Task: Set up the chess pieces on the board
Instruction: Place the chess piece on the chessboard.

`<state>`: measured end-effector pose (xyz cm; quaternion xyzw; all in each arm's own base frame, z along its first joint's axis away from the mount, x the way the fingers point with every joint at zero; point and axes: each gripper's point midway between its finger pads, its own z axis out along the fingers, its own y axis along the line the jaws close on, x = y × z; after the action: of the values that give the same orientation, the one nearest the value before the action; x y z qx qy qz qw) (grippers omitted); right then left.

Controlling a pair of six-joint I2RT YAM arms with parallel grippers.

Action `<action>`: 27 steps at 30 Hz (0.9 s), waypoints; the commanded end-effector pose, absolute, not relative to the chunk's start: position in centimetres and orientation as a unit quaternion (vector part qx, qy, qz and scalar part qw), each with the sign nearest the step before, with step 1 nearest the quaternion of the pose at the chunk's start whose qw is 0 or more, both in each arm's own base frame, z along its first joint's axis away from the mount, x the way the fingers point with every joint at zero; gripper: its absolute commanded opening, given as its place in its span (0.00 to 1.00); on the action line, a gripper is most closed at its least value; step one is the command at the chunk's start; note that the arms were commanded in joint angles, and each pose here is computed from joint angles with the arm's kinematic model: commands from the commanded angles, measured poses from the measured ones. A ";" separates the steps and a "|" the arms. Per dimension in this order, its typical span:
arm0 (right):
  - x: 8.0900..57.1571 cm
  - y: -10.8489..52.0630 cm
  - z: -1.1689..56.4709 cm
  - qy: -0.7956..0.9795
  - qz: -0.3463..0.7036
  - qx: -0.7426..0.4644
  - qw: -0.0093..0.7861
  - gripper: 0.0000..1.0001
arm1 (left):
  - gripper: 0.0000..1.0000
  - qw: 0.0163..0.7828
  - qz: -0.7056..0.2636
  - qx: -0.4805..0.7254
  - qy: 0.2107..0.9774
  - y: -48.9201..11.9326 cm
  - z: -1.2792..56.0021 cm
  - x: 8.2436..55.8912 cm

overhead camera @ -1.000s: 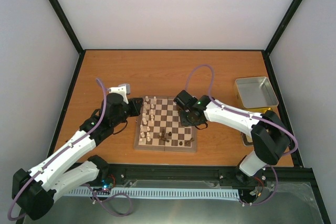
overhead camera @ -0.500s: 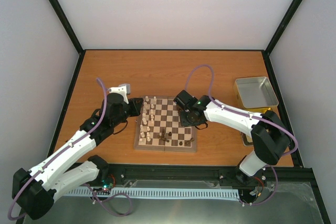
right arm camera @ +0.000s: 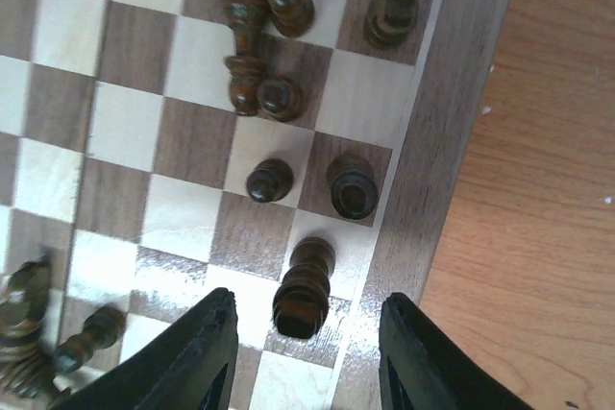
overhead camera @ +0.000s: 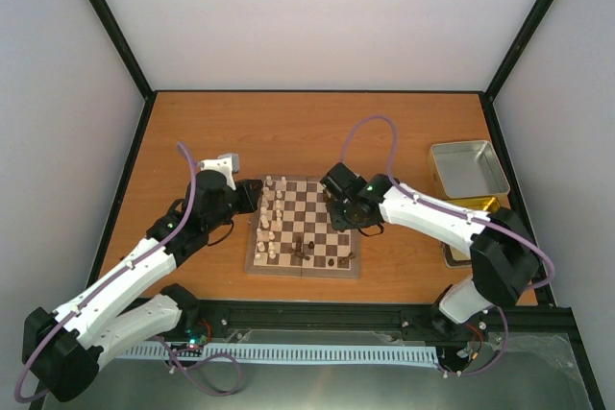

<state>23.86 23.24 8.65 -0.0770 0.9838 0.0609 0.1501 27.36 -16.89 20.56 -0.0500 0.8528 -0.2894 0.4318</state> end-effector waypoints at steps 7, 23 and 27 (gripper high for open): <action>24.9 25.8 16.6 0.933 0.203 -0.093 0.281 0.50 | 0.01 0.455 -0.311 -0.026 0.834 -17.5 23.1 27.6; 20.6 31.2 29.7 0.706 0.456 -0.287 0.459 0.62 | 0.01 0.411 -0.512 0.113 0.746 -24.2 30.0 23.5; 19.8 31.7 30.4 0.683 0.478 -0.306 0.460 0.62 | 0.01 0.386 -0.537 0.099 0.743 -24.7 31.1 23.3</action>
<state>21.35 30.68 27.59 -0.2603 0.7440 0.4372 0.4331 23.80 -23.70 26.81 0.0933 0.7786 -0.4814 0.3915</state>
